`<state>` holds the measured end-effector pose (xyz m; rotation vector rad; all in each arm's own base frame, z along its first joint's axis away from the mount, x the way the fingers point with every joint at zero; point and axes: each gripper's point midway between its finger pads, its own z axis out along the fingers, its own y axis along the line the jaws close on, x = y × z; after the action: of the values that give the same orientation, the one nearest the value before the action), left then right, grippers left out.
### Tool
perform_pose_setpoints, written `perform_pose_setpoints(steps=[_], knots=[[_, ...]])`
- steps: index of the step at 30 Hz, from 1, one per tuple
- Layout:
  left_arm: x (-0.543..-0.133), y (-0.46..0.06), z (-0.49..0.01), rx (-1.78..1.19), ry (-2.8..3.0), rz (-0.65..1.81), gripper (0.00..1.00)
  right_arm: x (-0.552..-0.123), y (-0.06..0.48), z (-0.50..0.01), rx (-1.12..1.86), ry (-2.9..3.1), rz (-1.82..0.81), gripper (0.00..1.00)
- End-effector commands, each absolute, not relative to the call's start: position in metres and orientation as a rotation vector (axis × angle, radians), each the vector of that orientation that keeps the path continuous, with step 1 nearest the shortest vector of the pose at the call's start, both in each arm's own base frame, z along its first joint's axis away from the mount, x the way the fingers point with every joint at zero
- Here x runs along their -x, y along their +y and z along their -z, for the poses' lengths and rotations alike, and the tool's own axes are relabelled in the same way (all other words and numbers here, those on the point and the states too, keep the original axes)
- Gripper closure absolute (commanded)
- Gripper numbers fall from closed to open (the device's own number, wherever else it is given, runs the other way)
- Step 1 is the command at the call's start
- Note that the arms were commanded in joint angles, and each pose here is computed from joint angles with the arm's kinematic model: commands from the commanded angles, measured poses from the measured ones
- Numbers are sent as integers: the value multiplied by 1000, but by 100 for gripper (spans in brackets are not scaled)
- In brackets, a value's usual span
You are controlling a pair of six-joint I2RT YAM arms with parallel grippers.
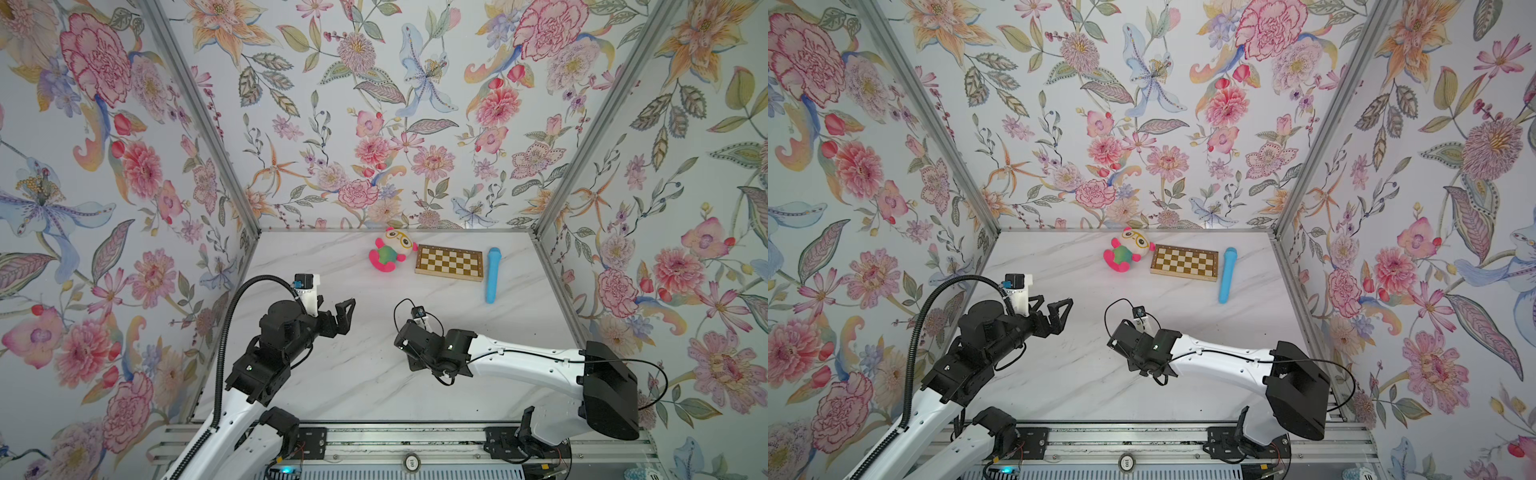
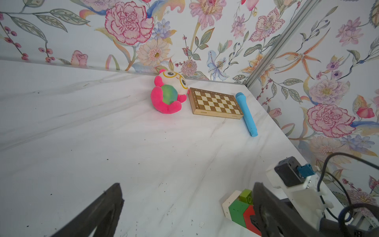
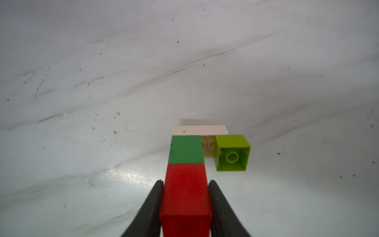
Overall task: Assemble the letter r with lego
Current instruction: Adjust the lego brick at the center of the board.
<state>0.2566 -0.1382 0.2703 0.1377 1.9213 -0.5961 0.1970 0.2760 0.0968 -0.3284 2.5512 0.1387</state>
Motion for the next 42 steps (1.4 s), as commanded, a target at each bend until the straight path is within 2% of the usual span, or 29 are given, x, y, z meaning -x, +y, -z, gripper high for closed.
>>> perform_pose_setpoints(steps=[1, 3, 7, 9, 14, 18, 20, 22, 23, 28, 42], knots=[[-253, -138, -281, -151, 1884, 551, 1, -194, 263, -82, 223, 2511, -119, 63], [-250, -141, -280, -152, 1877, 544, 1, -189, 262, -76, 209, 2505, -140, 61], [-247, -143, -280, -156, 1860, 546, 1, -187, 260, -66, 211, 2492, -130, 52], [-247, -143, -282, -154, 1858, 542, 1, -189, 262, -64, 225, 2494, -125, 38], [-249, -143, -293, -131, 1856, 551, 1, -201, 274, -109, 256, 2451, -208, 30], [-255, -145, -288, -129, 1905, 527, 1, -202, 244, -134, 187, 2512, -205, 37], [-258, -148, -284, -126, 1930, 527, 1, -193, 218, -129, 113, 2555, -211, 53], [-262, -153, -278, -138, 1949, 530, 1, -180, 196, -120, 41, 2598, -216, 65], [-263, -154, -275, -139, 1959, 527, 1, -173, 189, -114, 18, 2616, -233, 69], [-270, -158, -277, -154, 1951, 514, 1, -158, 183, -81, -21, 2678, -245, 71], [-267, -147, -261, -148, 1990, 507, 1, -171, 225, -34, 48, 2743, -296, 73]])
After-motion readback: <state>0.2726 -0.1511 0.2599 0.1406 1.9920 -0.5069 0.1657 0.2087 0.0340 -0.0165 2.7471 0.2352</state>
